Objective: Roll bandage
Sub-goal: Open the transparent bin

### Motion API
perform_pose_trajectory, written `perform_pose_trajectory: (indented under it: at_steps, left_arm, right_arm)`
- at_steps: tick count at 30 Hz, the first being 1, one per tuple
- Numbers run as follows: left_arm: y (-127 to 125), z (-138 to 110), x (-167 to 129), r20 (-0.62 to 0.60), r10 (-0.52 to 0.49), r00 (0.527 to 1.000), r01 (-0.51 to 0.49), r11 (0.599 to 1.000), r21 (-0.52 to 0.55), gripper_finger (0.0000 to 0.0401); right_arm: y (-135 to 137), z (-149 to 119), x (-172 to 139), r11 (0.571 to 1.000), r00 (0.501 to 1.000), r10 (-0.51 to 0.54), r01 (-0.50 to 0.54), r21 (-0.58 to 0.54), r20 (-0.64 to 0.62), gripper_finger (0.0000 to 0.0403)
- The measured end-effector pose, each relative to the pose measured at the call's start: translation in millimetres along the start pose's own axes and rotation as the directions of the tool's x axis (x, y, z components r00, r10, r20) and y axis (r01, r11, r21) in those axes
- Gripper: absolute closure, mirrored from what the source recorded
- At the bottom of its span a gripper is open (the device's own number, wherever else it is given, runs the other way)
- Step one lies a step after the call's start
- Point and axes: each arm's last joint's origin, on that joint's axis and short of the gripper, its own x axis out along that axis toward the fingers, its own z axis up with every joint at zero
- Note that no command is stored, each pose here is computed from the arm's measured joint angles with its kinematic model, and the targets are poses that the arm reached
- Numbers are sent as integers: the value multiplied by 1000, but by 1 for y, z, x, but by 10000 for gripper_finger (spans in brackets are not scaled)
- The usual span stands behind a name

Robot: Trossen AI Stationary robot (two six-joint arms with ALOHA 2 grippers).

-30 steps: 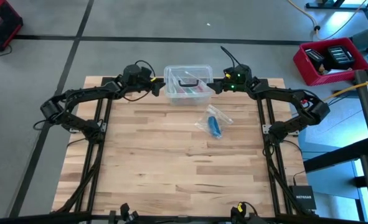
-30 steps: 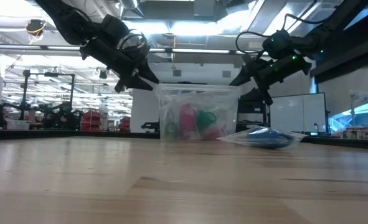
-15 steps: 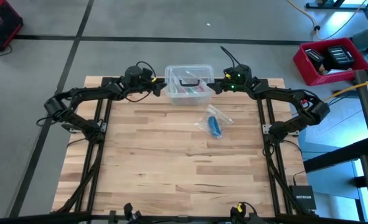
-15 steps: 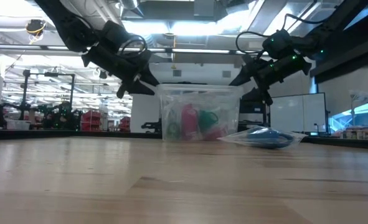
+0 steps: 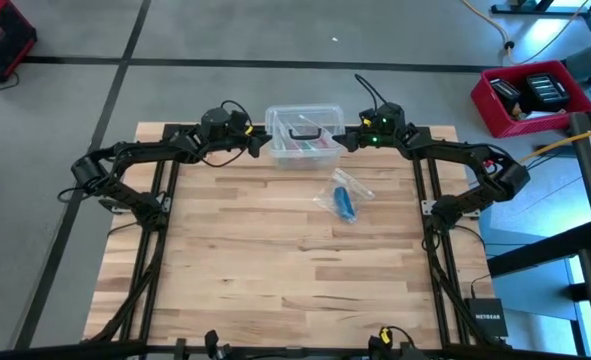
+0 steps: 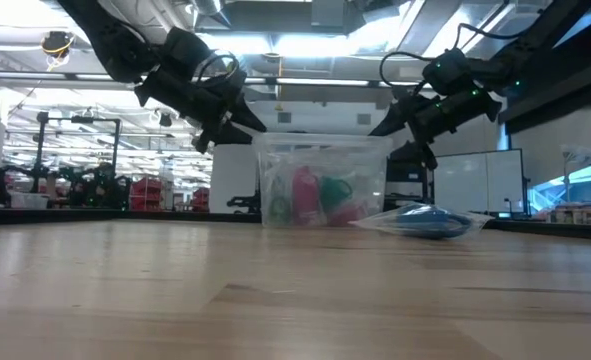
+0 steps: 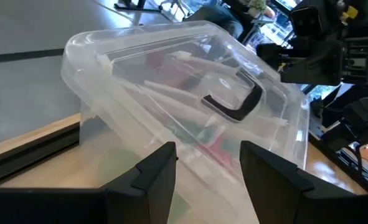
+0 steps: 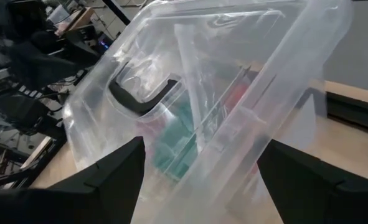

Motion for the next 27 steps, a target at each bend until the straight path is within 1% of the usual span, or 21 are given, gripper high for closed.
perform_pose_trajectory:
  at_steps: [11, 17, 21, 24, 27]
  left_arm:
    - [-1, 1, 0, 6, -10, 1000, 9, 1000, 15, 233]
    - [-1, 1, 0, 3, -8, 1000, 8, 999, 32, 232]
    - [0, 1, 0, 3, -6, 1000, 6, 999, 43, 232]
    - [0, 1, 0, 4, -6, 1000, 6, 999, 43, 232]
    - [0, 1, 0, 3, -5, 1000, 5, 999, 44, 232]
  right_arm:
    - [19, 12, -20, 998, 996, 55, -53, -27, 71, 103]
    - [18, 10, -21, 999, 998, 43, -42, -14, 53, 103]
    - [14, 4, -20, 999, 1000, 3, -3, 33, -8, 103]
    - [11, 0, -20, 995, 999, -31, 34, 98, -38, 103]
    - [10, -2, -21, 991, 997, -52, 58, 117, -53, 103]
